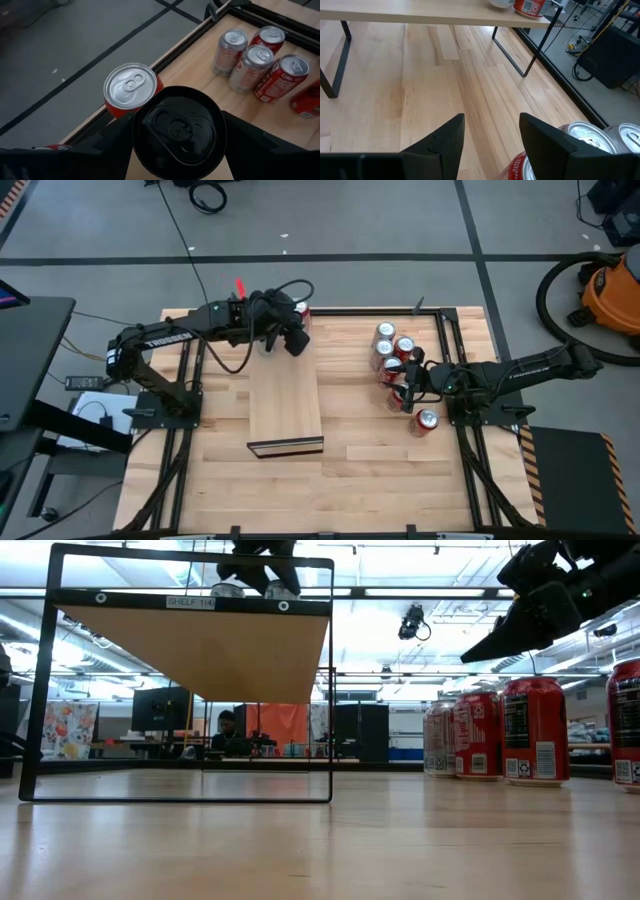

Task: Place canned beverage on shelf
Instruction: Align the white and black soda can with the other white and black soda can on the shelf

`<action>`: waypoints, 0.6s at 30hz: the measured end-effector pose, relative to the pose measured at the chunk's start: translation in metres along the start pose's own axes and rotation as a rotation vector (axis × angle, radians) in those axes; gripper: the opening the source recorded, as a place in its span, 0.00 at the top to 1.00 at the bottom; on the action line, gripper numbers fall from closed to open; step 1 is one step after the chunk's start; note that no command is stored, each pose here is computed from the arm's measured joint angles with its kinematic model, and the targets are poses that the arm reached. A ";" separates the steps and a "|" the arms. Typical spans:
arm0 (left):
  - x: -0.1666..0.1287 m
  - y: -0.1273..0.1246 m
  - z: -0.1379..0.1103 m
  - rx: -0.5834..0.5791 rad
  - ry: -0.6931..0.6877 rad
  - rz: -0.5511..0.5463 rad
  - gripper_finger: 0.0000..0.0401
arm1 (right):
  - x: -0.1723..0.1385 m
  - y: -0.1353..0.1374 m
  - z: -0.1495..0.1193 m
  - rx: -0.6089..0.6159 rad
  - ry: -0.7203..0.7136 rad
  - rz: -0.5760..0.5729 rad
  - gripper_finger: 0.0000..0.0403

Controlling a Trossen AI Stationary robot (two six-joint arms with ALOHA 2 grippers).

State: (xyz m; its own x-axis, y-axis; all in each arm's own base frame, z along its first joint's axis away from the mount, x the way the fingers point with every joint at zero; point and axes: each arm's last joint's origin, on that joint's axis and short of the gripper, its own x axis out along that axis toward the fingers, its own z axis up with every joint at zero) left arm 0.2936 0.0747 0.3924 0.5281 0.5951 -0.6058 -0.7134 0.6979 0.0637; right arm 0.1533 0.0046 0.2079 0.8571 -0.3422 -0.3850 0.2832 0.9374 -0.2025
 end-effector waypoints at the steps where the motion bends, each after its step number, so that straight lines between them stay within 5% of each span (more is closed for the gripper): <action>1: 0.000 0.000 0.000 0.001 0.002 0.001 0.37 | 0.000 0.000 0.000 0.000 0.000 0.000 0.50; 18: 0.000 0.000 -0.002 0.029 0.022 -0.012 0.22 | 0.000 0.000 0.000 0.000 0.000 0.000 0.50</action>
State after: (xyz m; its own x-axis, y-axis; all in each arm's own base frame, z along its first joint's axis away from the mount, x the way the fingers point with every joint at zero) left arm 0.2927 0.0739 0.3911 0.5261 0.5775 -0.6243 -0.6931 0.7165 0.0787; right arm 0.1533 0.0046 0.2079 0.8571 -0.3420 -0.3853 0.2830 0.9375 -0.2027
